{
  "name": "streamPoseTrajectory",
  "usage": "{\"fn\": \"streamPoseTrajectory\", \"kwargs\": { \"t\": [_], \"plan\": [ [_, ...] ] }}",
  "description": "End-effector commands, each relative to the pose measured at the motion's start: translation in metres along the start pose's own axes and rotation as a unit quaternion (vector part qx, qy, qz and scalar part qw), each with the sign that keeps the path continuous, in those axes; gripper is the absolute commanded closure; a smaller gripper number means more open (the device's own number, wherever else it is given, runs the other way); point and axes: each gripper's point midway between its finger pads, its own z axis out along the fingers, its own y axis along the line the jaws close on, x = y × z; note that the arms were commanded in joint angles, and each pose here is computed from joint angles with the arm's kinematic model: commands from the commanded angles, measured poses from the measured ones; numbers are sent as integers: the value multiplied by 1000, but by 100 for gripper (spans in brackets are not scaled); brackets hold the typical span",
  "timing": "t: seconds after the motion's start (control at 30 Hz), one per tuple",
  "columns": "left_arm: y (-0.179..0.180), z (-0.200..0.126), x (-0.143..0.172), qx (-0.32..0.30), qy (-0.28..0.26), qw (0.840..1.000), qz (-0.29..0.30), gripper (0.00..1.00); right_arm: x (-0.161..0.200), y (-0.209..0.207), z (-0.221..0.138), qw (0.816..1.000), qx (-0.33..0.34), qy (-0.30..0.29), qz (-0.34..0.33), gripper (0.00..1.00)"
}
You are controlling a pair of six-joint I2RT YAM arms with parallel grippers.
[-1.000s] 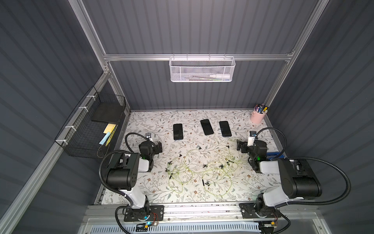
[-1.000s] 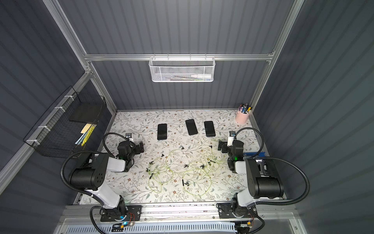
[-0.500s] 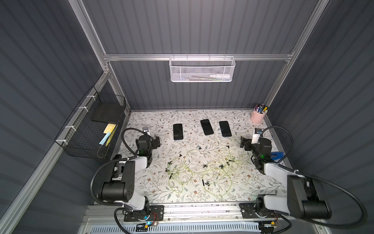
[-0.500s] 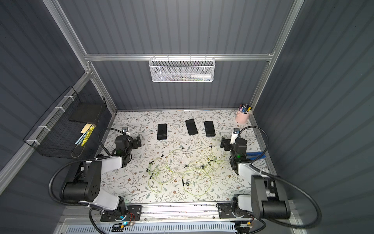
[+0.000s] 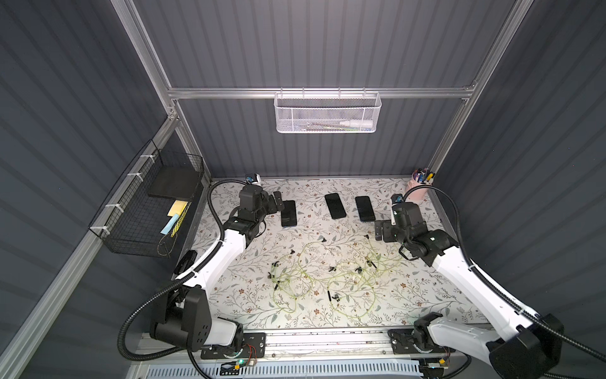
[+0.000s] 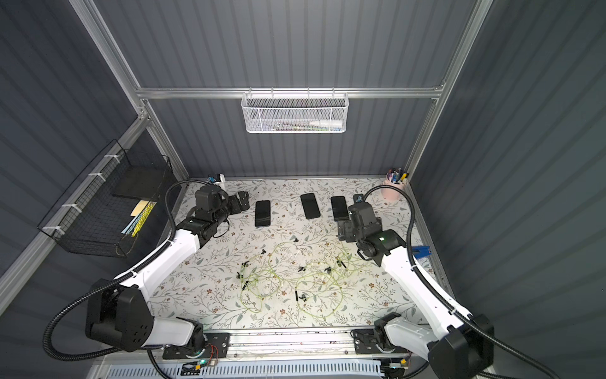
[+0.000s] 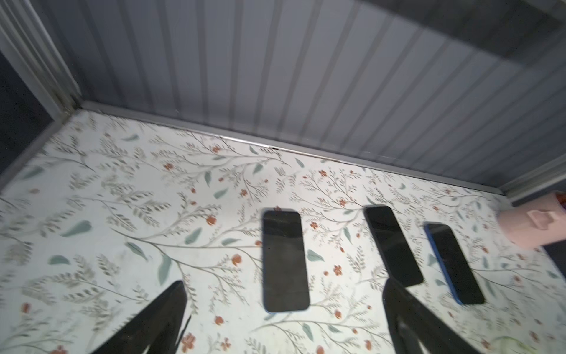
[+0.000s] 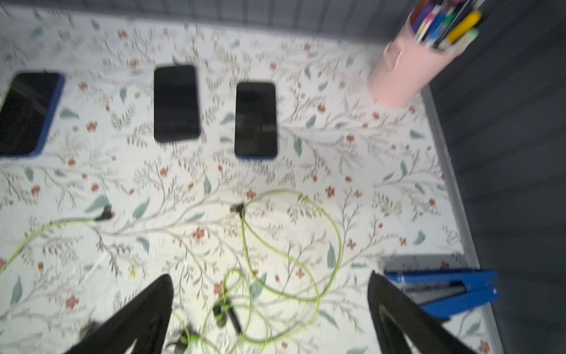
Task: Plug wired earphones into phones
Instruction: Pick up the wired earphone from the center of the board.
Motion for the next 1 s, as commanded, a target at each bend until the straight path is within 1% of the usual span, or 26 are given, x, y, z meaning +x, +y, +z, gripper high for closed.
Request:
{"fn": "streamPoseTrajectory", "kwargs": {
  "t": [0.0, 0.03, 0.1, 0.17, 0.2, 0.27, 0.33, 0.47, 0.53, 0.67, 0.7, 0.73, 0.8, 0.87, 0.97],
  "plan": [
    [-26, 7, 39, 62, 71, 993, -70, 0, 47, 17, 6, 988, -32, 149, 0, 1],
    [-34, 9, 47, 76, 83, 990, -80, 0, 50, 26, 12, 984, -45, 173, -2, 1],
    [-50, 12, 62, 103, 103, 985, -97, 1, 58, 40, 20, 973, -70, 221, -12, 6],
    [-61, 14, 78, 119, 119, 980, -109, 1, 65, 53, 28, 962, -94, 255, -19, 23],
    [-64, 15, 84, 122, 125, 978, -111, 2, 66, 59, 31, 959, -107, 262, -20, 27],
    [-67, 17, 97, 125, 140, 975, -118, 3, 70, 65, 37, 954, -119, 273, -26, 42],
    [-69, 20, 105, 131, 151, 971, -127, 3, 76, 65, 46, 948, -113, 293, -42, 51],
    [-75, 25, 113, 146, 163, 966, -140, 4, 86, 66, 68, 935, -105, 332, -65, 53],
    [-76, 26, 115, 149, 167, 965, -141, 4, 89, 59, 80, 933, -92, 343, -59, 58],
    [-75, 25, 117, 146, 168, 965, -142, 4, 97, 46, 102, 924, -83, 370, -50, 60],
    [-74, 25, 118, 145, 168, 965, -141, 4, 97, 45, 107, 923, -82, 374, -51, 63],
    [-74, 25, 118, 146, 168, 965, -141, 4, 97, 45, 111, 921, -81, 376, -54, 66],
    [-74, 26, 119, 145, 170, 964, -141, 4, 95, 44, 119, 921, -80, 377, -54, 66],
    [-74, 26, 120, 144, 171, 964, -142, 4, 92, 41, 127, 923, -79, 372, -51, 70],
    [-74, 27, 119, 145, 170, 964, -142, 4, 91, 36, 135, 922, -76, 378, -50, 74]
  ]
}}
